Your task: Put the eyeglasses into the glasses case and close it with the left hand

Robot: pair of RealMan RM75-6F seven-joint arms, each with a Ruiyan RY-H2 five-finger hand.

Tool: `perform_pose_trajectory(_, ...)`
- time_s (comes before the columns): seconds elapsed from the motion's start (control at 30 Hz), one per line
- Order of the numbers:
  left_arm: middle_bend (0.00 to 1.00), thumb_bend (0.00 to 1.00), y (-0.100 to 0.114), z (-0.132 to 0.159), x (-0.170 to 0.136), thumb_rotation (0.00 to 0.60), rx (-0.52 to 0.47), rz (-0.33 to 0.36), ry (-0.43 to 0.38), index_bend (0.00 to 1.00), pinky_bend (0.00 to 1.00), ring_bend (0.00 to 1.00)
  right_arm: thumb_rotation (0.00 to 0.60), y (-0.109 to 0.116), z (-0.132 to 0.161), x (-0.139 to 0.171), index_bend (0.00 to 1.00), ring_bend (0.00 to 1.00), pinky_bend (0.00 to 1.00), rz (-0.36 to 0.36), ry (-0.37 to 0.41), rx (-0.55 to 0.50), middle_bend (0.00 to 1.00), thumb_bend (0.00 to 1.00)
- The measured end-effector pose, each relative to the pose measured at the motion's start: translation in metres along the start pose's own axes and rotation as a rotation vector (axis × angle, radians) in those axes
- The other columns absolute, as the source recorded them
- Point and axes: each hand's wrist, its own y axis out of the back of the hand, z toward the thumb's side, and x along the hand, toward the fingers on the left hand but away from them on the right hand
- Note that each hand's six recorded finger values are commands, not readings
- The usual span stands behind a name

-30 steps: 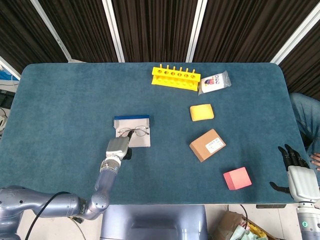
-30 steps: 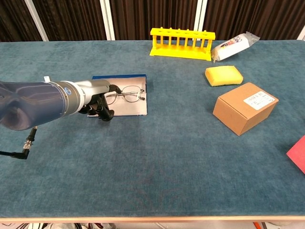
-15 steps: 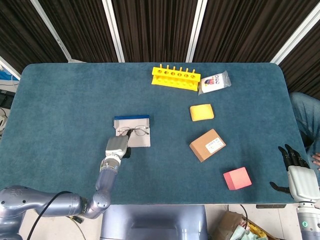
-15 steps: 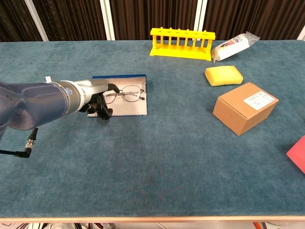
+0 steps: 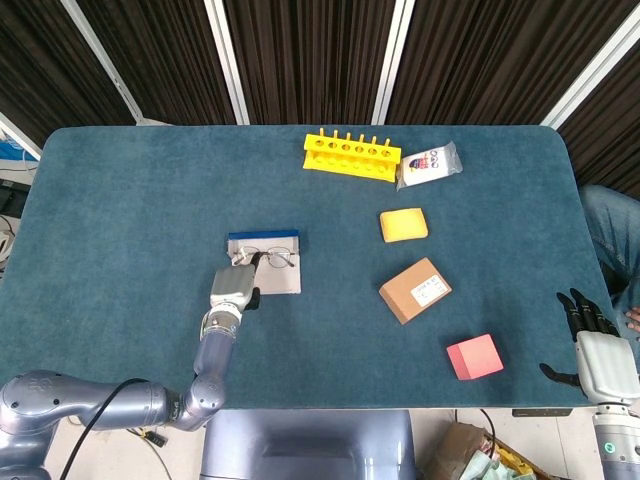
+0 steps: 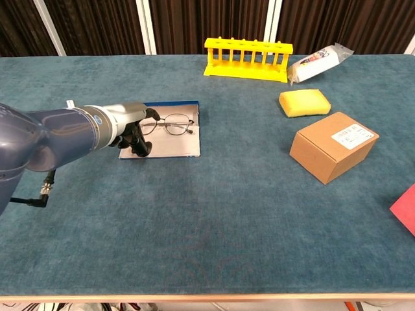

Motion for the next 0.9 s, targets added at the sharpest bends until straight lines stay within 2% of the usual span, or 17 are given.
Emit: perform_pose_trajectory(0.9, 0.82, 0.57, -0.002, -0.0012, 0.0095, 0.6, 0.019, 0.011, 0.028, 0.0, 0.92, 0.83, 0.6, 0.0002, -0.0003, -0.0004, 0.07, 0.1, 0.23, 0.002, -0.007, -0.008, 0.02, 0.16)
